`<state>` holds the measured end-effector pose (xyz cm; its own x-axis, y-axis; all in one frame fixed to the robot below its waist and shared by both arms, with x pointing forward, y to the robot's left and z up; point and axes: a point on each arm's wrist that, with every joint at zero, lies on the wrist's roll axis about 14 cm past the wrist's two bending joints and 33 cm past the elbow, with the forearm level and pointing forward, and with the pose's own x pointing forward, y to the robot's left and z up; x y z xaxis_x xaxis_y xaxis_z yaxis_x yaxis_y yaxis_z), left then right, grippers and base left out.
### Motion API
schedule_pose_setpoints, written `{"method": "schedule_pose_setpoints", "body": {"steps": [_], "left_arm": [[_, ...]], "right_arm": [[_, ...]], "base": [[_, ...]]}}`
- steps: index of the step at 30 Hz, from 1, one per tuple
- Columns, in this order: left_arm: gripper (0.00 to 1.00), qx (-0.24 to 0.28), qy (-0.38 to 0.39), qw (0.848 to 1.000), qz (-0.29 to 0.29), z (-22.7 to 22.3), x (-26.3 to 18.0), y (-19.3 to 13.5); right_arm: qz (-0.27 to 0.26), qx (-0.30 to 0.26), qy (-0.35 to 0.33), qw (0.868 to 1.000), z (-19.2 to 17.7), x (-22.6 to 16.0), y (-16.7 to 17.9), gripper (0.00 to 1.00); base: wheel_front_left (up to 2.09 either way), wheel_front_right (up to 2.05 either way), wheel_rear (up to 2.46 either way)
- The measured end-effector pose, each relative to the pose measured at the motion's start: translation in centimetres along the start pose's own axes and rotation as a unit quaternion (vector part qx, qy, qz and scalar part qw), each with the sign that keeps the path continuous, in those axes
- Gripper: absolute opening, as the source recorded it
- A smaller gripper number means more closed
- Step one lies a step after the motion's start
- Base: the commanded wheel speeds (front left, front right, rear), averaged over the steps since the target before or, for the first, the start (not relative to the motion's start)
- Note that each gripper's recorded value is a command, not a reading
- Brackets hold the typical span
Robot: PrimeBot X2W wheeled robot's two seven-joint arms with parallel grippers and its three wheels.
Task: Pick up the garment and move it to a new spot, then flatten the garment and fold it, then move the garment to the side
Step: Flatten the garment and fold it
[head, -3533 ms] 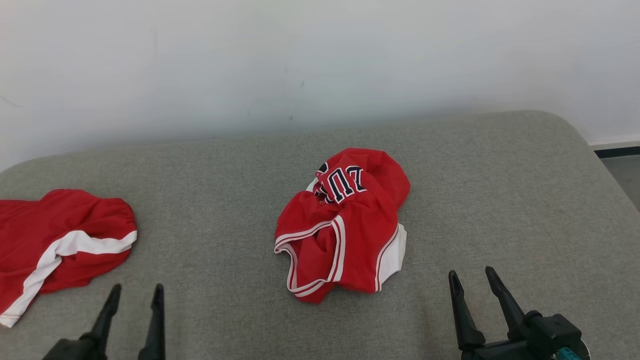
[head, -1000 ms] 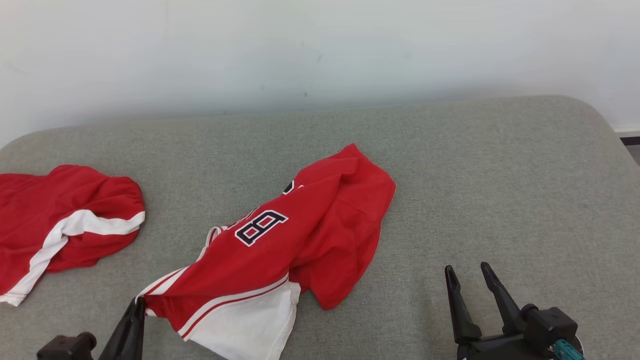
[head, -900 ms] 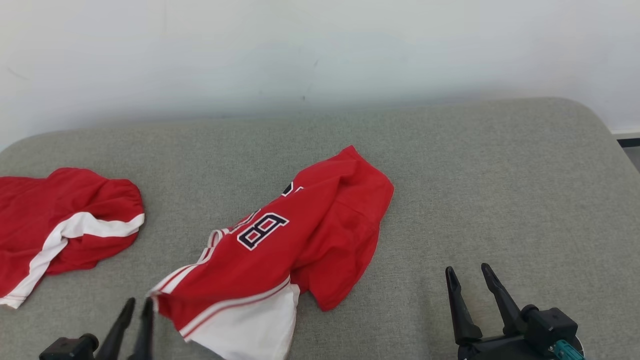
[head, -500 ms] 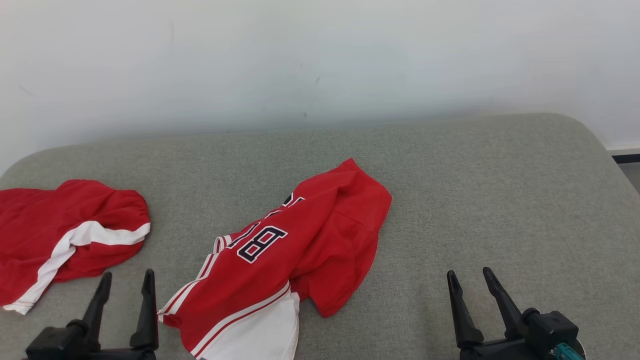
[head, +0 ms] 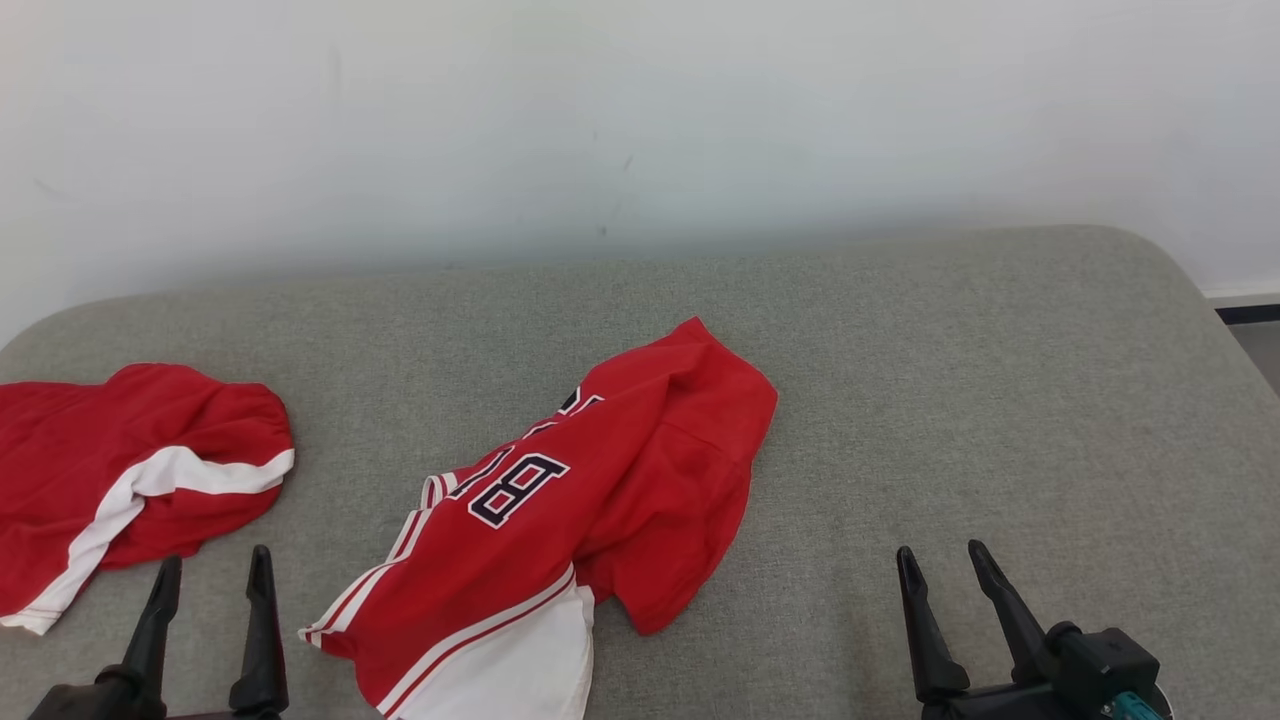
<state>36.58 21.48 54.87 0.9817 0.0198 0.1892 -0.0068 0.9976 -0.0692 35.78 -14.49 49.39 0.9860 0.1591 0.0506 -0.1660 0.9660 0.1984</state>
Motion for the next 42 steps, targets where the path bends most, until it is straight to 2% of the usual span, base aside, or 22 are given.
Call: {"method": "schedule_pose_setpoints", "body": {"steps": [17,27,33,42], "left_arm": [[1.0,0.006,0.001,1.0,-0.017,-0.4,-0.5,0.0],[1.0,0.009,0.003,1.0,-0.022,-0.6,-0.5,-0.2],[1.0,0.008,0.004,1.0,-0.019,-0.8,-0.1,-0.2],[1.0,0.003,0.016,1.0,-0.01,-1.6,0.2,0.0]], "right_arm": [[0.003,0.002,0.016,1.0,-1.0,0.2,0.2,1.0],[0.053,-0.023,0.043,0.997,-1.2,4.3,2.0,1.0],[0.08,-0.032,0.084,0.993,-2.7,7.8,3.3,1.0],[0.085,-0.029,0.15,0.985,-6.4,10.9,3.8,1.0]], "base": [[0.0,0.0,0.0],[0.0,0.0,0.0],[0.0,0.0,0.0],[0.0,0.0,0.0]]}}
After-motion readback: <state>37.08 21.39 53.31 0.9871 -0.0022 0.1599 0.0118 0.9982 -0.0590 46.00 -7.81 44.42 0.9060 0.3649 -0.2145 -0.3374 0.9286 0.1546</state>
